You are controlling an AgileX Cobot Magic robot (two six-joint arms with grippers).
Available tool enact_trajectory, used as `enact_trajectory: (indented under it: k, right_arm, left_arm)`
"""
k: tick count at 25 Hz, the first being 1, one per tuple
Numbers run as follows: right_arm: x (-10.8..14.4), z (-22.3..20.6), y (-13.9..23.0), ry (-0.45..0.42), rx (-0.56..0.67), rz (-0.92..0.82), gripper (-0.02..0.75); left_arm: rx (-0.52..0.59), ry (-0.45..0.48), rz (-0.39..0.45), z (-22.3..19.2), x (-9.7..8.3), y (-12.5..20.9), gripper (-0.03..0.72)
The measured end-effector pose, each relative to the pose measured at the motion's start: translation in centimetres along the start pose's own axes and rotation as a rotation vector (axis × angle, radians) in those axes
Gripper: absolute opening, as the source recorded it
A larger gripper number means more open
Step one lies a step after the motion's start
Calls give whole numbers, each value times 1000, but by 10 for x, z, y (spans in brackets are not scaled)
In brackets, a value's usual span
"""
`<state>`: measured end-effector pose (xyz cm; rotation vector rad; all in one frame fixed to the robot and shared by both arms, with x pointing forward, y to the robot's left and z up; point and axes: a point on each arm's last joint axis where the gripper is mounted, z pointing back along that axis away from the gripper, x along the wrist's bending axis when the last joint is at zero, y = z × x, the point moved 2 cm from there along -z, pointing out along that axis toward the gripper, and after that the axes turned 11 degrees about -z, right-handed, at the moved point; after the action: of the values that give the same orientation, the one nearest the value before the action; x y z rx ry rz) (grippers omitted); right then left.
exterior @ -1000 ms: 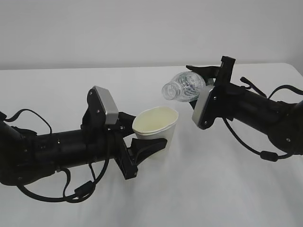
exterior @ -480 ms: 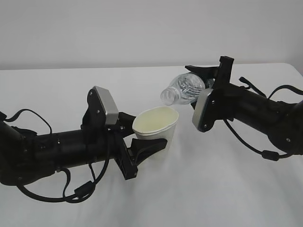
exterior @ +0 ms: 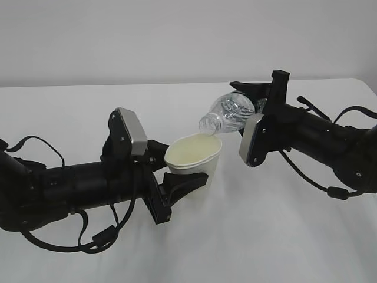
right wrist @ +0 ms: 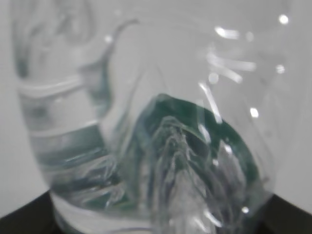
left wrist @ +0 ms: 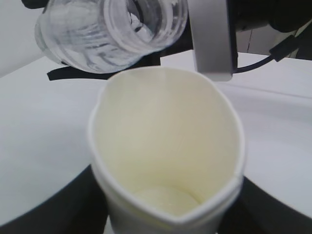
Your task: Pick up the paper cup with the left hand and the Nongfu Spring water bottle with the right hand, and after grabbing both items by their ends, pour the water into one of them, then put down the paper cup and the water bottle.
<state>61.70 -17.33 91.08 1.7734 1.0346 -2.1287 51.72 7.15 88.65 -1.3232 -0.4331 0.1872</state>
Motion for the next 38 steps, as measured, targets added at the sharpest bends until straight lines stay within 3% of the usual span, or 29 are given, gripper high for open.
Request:
enact_trajectory:
  k: [38]
  right_arm:
    - [-1, 0, 2, 9, 14, 99, 475]
  left_arm:
    - [37, -1, 0, 0, 0, 4, 429]
